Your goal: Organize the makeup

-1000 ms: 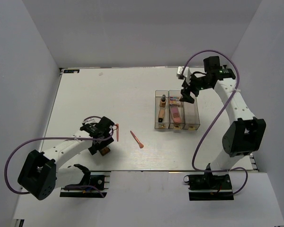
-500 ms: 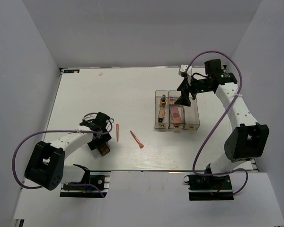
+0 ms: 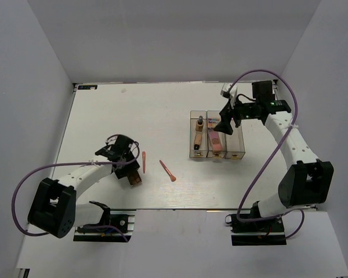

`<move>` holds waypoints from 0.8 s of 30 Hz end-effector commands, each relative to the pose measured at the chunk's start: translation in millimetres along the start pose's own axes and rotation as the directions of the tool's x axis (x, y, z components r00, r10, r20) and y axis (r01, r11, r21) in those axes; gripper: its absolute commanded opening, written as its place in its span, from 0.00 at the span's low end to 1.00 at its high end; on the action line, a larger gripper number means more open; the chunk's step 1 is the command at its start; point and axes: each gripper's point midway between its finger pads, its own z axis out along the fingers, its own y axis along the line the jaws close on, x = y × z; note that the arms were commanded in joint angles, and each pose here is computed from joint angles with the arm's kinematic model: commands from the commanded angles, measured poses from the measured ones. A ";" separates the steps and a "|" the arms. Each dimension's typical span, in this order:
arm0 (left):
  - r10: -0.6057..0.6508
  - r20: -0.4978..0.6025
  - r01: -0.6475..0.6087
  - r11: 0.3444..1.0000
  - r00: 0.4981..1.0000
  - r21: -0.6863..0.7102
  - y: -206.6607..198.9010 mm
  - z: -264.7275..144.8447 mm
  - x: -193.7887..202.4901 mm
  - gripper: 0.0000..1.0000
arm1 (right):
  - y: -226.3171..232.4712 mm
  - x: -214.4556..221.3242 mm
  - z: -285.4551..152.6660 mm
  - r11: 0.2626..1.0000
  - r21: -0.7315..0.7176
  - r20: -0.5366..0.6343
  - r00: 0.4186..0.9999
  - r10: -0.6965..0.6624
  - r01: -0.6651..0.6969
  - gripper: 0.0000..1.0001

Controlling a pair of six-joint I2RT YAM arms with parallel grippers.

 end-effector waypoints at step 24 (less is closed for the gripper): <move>0.408 0.127 -0.304 0.404 0.904 0.863 -417.6 -127.8 9.8 0.12 | -106.3 2.6 -83.0 0.655 0.694 0.190 0.954 0.232 -0.298 0.00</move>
